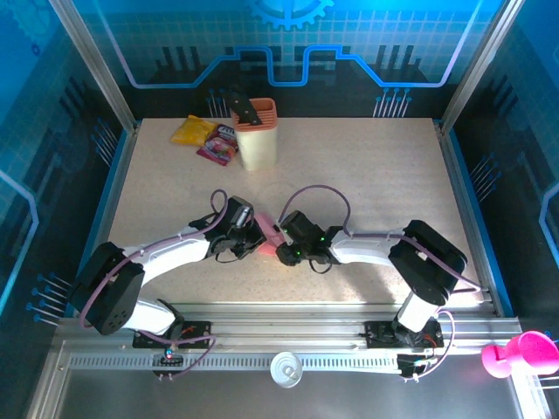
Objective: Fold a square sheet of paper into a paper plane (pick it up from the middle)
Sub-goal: Fourth fold the wing at the center of the table.
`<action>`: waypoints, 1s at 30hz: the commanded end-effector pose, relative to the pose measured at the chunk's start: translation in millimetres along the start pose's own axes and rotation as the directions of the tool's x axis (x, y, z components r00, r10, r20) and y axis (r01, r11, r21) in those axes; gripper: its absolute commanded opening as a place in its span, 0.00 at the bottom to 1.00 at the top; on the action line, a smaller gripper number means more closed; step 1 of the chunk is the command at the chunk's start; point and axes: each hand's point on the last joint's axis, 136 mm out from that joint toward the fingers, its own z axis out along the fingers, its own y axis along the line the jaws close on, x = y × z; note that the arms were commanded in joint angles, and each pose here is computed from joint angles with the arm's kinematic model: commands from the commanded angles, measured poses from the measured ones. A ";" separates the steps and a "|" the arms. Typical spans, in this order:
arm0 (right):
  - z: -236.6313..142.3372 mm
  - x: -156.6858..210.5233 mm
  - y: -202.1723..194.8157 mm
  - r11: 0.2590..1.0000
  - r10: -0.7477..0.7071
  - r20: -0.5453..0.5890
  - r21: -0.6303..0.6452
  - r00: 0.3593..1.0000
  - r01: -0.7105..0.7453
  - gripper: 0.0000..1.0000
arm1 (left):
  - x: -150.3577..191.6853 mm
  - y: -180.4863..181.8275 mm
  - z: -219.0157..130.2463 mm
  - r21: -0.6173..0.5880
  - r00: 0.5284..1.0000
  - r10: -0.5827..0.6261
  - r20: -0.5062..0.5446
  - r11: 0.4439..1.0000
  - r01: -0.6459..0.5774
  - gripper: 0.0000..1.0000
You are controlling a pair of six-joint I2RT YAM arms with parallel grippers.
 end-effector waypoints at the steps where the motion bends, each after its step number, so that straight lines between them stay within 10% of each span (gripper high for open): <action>1: 0.5 -2.4 -0.3 0.999 -0.016 0.003 0.029 1.000 0.016 0.29 | 1.6 -10.2 -6.0 0.019 1.000 -0.006 -0.013 1.000 0.006 0.00; 18: 8.1 9.7 -4.6 1.000 0.003 -0.020 0.026 1.000 -0.002 0.01 | -1.7 -18.6 -13.0 0.038 1.000 0.028 0.006 0.999 -0.028 0.00; 30: 8.2 20.7 -12.2 0.992 0.094 -0.015 -0.077 0.995 -0.095 0.00 | -31.5 -12.4 -41.3 0.016 0.982 0.144 0.123 0.989 -0.148 0.52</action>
